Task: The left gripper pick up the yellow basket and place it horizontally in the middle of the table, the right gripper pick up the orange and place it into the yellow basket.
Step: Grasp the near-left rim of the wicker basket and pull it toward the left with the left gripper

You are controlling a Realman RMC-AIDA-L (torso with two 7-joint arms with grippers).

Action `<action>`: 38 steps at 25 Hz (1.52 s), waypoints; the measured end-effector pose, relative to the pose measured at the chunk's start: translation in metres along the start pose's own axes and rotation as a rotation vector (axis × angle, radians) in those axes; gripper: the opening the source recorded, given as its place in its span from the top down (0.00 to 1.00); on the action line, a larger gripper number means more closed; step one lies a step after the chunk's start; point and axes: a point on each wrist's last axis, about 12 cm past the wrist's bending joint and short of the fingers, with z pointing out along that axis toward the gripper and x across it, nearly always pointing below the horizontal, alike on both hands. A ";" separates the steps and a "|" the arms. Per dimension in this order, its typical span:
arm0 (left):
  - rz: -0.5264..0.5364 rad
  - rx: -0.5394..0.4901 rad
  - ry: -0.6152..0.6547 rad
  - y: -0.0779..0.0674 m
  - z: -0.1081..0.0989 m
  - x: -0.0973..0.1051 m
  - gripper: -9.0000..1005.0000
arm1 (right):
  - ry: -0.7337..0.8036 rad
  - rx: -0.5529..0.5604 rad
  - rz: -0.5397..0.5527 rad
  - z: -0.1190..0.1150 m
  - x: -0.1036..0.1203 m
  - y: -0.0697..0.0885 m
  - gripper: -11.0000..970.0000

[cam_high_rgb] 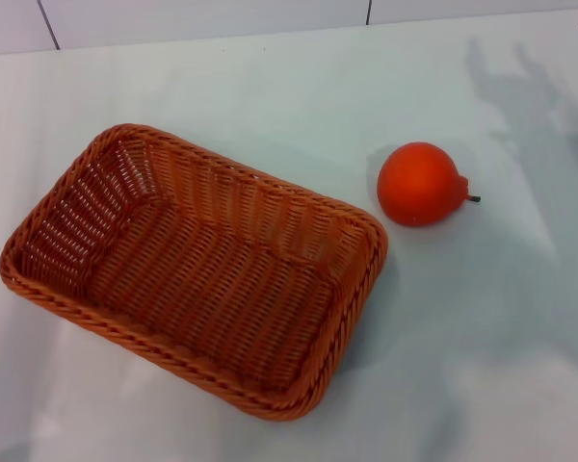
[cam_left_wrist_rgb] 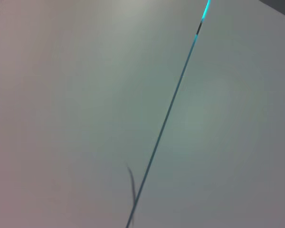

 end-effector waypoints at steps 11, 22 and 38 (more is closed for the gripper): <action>-0.012 -0.015 0.006 0.001 -0.001 0.001 0.09 | 0.002 0.010 0.009 0.005 0.000 -0.003 0.30; -0.099 0.151 0.103 0.009 0.016 -0.002 0.09 | 0.009 0.006 0.025 0.007 0.001 -0.003 0.30; -0.125 0.452 0.943 0.055 0.116 -0.060 0.10 | 0.000 -0.001 0.054 0.009 0.000 -0.003 0.30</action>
